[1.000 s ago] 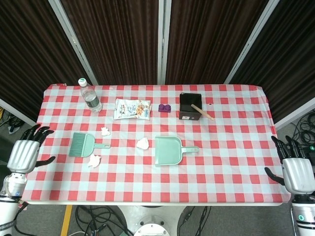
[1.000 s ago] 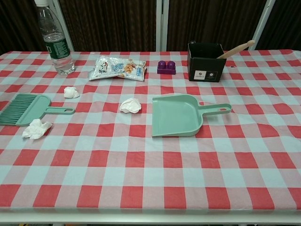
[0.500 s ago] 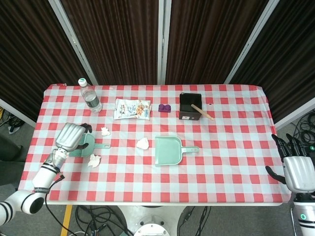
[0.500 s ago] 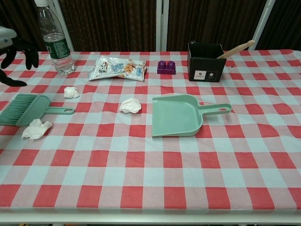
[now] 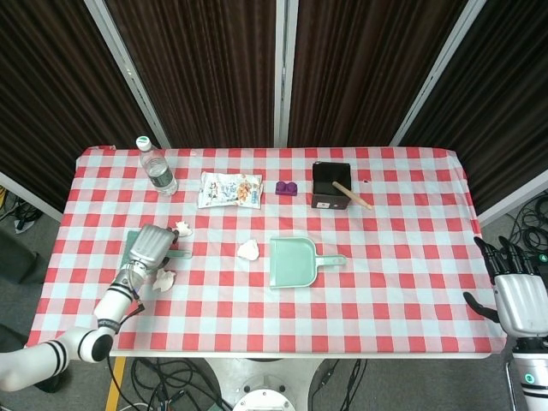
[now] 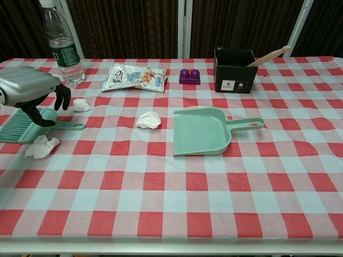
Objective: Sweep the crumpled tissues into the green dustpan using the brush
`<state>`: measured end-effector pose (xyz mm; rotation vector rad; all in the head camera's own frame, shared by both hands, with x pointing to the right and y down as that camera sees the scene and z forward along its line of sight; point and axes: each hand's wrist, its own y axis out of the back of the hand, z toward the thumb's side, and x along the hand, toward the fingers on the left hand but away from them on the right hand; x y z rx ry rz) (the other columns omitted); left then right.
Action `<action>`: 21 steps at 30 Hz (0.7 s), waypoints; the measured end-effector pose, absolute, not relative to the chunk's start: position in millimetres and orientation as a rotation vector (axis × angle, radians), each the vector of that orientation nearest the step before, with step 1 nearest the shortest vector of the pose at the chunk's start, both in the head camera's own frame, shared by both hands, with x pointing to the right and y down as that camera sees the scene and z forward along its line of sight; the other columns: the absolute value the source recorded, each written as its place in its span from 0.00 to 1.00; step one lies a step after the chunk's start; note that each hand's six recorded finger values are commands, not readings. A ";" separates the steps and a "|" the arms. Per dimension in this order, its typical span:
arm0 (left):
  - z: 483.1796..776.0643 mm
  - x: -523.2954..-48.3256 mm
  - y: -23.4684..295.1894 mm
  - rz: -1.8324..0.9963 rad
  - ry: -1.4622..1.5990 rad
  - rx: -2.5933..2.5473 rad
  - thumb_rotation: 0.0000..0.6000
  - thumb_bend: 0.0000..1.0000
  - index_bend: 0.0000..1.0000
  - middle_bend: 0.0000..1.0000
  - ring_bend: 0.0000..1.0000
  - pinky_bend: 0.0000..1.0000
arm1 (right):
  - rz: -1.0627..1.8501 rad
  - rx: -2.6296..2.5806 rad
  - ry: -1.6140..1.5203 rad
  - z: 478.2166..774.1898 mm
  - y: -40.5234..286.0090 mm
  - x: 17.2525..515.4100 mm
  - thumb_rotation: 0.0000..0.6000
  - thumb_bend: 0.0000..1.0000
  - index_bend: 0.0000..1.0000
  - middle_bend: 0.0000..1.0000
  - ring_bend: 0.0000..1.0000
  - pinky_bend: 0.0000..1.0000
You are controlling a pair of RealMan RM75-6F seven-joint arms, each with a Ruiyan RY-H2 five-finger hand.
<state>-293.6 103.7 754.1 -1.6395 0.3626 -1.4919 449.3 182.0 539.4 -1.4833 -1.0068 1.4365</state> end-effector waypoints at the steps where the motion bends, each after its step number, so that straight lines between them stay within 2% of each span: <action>1: 756.4 -293.4 104.4 -1.499 0.355 -1.634 1.00 0.25 0.43 0.45 0.72 0.95 | 1.438 -1.483 -1.007 539.5 182.0 449.6 1.00 0.10 0.08 0.18 0.01 0.11; 11: 772.6 -292.3 104.2 -1.569 0.269 -1.588 1.00 0.25 0.43 0.45 0.72 0.95 | 1.448 -1.477 -1.017 539.3 182.7 453.2 1.00 0.10 0.08 0.18 0.01 0.11; 21: 776.2 -283.2 106.0 -1.581 0.250 -1.613 1.00 0.26 0.43 0.45 0.72 0.95 | 1.460 -1.475 -1.023 540.7 184.3 456.8 1.00 0.10 0.08 0.18 0.01 0.11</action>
